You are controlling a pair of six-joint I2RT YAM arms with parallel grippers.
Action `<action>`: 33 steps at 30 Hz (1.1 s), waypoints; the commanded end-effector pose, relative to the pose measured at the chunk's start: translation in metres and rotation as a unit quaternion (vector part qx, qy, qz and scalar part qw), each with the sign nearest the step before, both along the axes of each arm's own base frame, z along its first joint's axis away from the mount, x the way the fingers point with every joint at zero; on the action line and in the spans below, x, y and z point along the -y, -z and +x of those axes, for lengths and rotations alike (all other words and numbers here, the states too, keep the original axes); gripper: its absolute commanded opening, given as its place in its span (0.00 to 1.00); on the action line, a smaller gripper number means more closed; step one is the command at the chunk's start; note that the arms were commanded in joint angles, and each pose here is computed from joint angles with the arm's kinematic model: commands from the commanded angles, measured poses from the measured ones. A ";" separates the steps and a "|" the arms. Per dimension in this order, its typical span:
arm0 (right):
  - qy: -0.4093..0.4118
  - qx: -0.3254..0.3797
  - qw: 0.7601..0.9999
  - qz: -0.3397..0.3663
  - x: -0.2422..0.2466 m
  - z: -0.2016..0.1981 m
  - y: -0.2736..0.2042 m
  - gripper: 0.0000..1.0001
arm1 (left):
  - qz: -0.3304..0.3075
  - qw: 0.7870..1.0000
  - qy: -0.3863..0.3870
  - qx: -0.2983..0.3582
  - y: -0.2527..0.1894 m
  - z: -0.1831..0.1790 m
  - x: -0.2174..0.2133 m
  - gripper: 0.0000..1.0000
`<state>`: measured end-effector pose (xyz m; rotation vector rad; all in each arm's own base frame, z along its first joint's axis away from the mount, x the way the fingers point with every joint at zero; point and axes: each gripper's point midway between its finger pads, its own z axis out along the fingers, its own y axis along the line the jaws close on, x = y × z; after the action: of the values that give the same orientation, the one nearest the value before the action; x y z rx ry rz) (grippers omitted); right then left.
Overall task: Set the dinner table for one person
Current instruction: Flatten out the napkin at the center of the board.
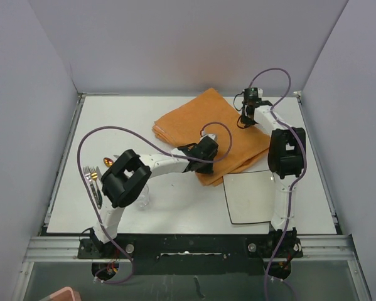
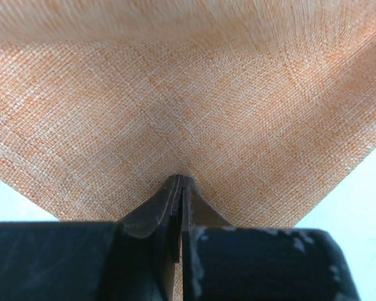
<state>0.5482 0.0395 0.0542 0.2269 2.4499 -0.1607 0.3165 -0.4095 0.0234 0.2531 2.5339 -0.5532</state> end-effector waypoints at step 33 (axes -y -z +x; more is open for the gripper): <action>0.069 -0.167 0.984 -0.004 -0.003 -0.157 0.033 0.00 | 0.111 0.986 -0.041 0.115 -0.151 -0.040 -0.128 0.00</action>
<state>0.4400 0.0312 0.0239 0.4092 2.6602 -0.2247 0.2769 -0.2847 0.1315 0.3023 2.4612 -0.1483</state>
